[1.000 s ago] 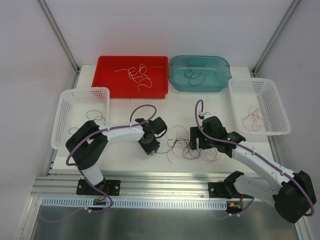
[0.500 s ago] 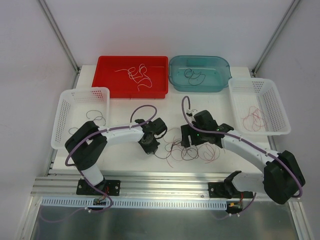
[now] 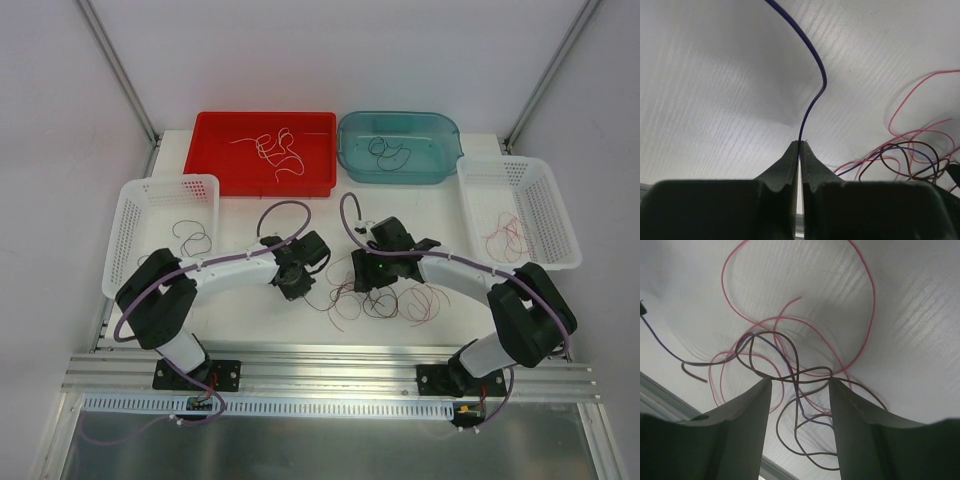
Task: Untangle the cables
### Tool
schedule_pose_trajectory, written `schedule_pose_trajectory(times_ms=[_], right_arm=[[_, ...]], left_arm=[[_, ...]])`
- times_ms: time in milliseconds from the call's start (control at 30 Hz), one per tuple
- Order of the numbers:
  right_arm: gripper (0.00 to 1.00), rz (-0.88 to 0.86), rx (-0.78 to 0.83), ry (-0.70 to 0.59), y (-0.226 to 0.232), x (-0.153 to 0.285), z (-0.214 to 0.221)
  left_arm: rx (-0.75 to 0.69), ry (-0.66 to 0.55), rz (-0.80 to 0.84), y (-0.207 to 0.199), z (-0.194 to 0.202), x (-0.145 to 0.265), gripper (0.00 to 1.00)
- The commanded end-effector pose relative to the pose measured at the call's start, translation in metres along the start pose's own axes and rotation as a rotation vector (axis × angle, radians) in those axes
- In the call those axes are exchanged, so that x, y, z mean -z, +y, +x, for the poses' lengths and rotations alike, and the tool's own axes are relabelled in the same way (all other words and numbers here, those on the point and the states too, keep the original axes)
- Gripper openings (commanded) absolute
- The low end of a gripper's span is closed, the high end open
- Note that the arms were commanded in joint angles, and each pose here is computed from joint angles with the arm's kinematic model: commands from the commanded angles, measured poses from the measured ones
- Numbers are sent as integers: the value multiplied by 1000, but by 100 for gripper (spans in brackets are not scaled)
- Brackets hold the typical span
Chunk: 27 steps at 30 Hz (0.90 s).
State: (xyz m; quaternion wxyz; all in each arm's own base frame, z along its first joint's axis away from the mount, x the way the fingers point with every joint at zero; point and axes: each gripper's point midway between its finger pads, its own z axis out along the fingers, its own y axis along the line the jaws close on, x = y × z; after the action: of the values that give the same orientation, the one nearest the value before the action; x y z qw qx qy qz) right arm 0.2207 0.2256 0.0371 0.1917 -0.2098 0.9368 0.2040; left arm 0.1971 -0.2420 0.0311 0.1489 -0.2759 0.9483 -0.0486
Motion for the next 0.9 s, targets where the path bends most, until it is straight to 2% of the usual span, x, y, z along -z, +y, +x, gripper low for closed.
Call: schedule_pose_trajectory(times_ms=[0,67,333,467,867], right_arm=[[51,-29,16,-54,7,-6,-19],[44,-22,3,-45,6,-10,-16],[26,35,-79,-47,-10,-15,-14],[13,71,-120,-38,-21,-18,-10],[11,132,-269,-23,-54,-11,14]], left_arm=[[-34,-80,22,3,-16,16,0],[-43,-100,36,4,-21,23,0],[-75,-211,42,30,-45,50,0],[-86,-273,46,47,-57,65,0],[-112,-488,-16,89,-114,122,0]])
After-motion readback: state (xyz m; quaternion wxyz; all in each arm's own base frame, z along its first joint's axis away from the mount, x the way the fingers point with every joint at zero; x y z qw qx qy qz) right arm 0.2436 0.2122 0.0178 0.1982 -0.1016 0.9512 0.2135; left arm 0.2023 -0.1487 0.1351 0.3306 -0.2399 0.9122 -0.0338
